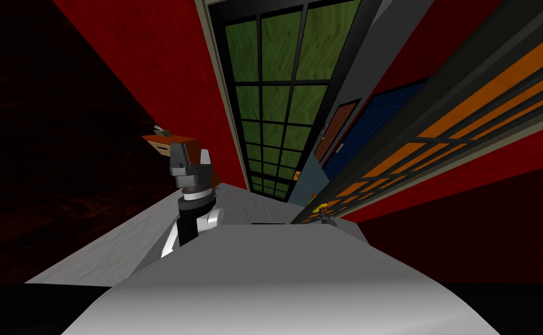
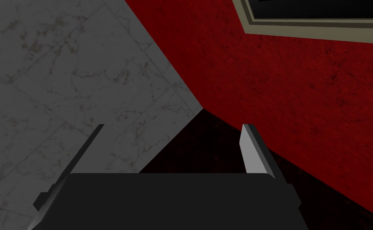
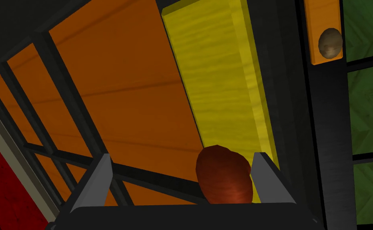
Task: Pull the door open
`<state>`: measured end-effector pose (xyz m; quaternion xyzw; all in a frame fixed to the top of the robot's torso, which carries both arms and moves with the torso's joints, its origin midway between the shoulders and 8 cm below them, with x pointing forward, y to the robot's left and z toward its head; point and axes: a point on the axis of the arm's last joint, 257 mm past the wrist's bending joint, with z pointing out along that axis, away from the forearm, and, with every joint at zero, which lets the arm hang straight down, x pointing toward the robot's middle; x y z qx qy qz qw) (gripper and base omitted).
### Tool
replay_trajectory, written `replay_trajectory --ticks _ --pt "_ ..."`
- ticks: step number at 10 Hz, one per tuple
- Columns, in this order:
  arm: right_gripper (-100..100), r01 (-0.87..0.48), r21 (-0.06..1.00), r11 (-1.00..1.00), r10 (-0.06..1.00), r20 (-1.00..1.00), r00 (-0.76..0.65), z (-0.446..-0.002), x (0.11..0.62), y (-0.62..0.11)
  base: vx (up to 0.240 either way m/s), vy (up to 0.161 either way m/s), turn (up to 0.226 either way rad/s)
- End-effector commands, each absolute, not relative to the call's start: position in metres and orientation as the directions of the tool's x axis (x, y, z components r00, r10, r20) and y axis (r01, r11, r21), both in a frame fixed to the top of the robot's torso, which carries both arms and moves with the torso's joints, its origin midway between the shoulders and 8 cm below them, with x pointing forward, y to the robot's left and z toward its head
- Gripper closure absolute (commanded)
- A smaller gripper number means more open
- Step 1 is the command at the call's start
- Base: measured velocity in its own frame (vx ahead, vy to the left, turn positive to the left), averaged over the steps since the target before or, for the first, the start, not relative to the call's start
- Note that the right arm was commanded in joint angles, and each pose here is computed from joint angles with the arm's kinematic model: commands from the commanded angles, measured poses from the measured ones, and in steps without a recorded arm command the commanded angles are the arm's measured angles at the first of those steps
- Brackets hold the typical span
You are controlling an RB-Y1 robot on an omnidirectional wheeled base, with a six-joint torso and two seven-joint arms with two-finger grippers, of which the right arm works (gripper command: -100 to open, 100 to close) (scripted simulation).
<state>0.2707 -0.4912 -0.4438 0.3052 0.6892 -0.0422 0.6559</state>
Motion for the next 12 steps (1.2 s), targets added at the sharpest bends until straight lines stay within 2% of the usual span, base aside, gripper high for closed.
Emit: replay_trajectory --ticks 1,4,12 --pt "100 0.499 0.366 0.785 0.378 -0.922 0.082 -0.436 0.262 -0.516 -0.048 0.007 0.023" --pt "100 0.498 0.386 0.776 0.394 -0.914 0.095 -0.435 0.261 -0.517 -0.030 0.001 0.010" --pt "100 0.481 0.523 0.704 0.500 -0.846 0.188 -0.429 0.253 -0.526 -0.025 0.001 0.025"
